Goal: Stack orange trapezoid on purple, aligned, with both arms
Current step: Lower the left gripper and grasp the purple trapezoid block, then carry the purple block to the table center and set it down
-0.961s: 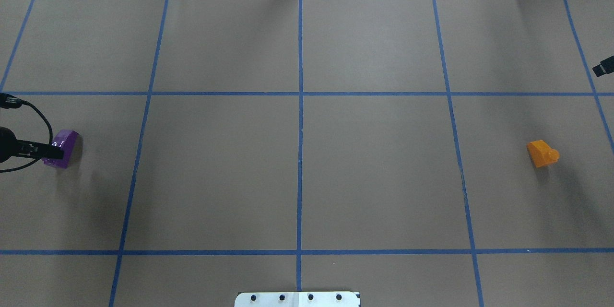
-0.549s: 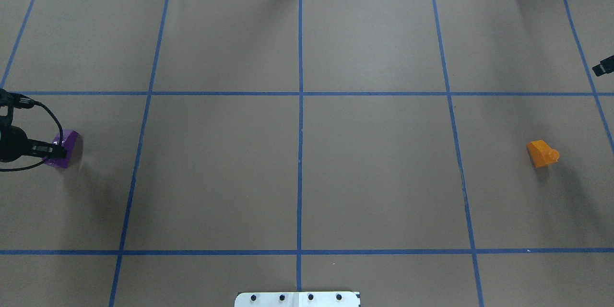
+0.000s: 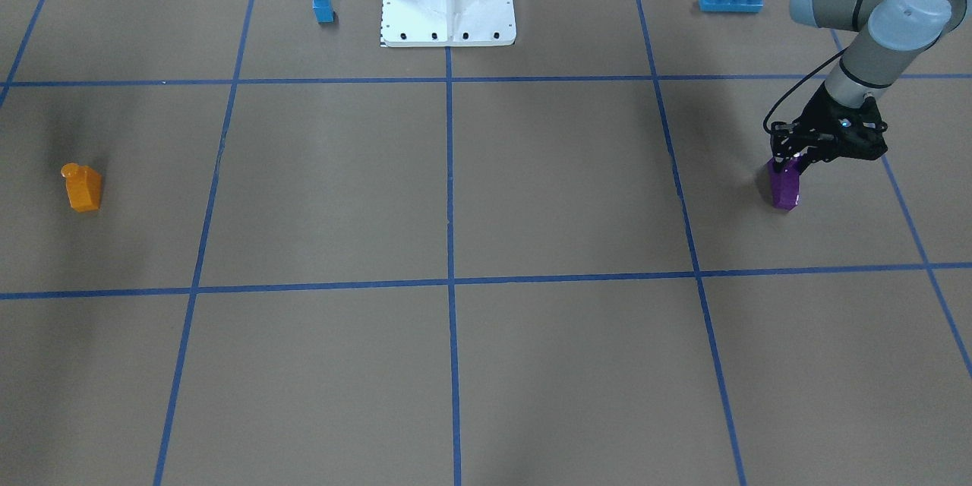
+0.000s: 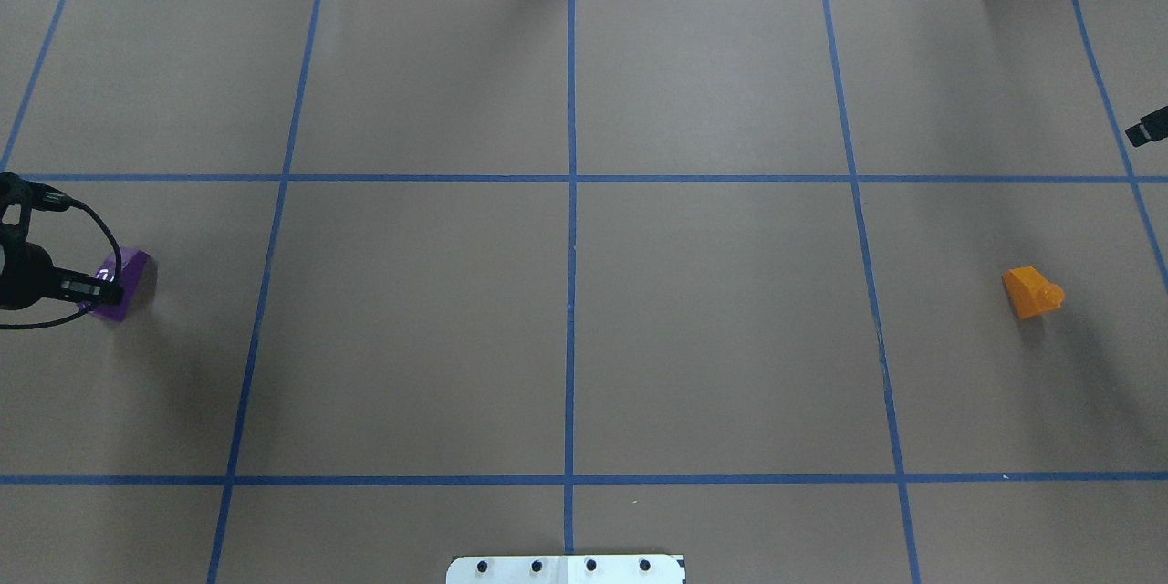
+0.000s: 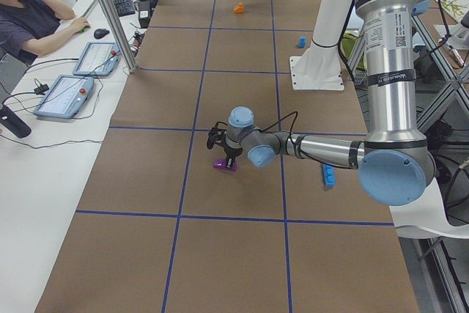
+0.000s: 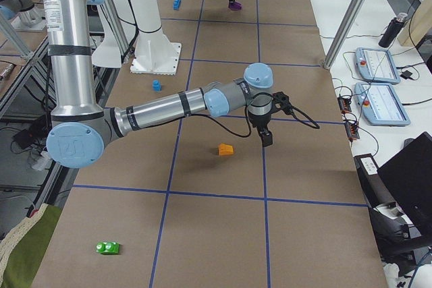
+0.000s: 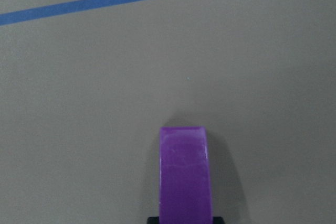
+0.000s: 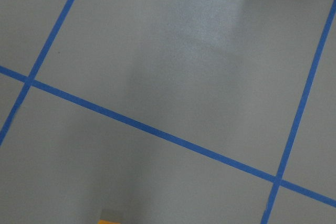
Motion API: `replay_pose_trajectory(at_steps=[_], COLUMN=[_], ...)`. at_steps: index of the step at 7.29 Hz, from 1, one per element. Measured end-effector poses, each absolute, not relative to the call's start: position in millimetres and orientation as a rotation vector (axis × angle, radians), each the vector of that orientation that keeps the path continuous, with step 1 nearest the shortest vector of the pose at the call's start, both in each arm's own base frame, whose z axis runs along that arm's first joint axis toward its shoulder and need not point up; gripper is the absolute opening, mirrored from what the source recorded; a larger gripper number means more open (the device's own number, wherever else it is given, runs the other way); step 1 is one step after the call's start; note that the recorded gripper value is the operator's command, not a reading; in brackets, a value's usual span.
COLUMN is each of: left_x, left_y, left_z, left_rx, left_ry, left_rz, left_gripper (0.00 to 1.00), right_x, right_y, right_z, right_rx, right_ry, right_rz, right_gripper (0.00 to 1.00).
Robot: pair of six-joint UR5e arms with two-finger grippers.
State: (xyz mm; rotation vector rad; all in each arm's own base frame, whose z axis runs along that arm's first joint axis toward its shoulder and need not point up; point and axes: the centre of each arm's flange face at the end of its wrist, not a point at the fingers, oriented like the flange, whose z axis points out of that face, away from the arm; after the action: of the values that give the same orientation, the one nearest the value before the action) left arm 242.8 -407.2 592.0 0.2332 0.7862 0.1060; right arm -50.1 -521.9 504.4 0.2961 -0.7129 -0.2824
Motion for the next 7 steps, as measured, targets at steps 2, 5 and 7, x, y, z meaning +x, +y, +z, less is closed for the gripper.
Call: replay_pose_trajectory(at_steps=[2,5,7], left_x=[243,251,268], left_y=[-407,-413,-428], left_z=[591,534,443], left_rx=[0.232,0.237,0.208], left_ry=[0.789,0.830,0.837], left_rz=[0.109,0.113,0.081], left_gripper=[0.00,0.00,0.00], right_x=[-50,-51,-51], right_y=[-522,-520,-519], right_z=[505,507,509], right_rx=[0.295,0.290,0.287], right_ry=[-0.713,-0.713,-0.713], right_rz=[-0.283,-0.281,-0.281], right_gripper=[1.00,1.00,1.00])
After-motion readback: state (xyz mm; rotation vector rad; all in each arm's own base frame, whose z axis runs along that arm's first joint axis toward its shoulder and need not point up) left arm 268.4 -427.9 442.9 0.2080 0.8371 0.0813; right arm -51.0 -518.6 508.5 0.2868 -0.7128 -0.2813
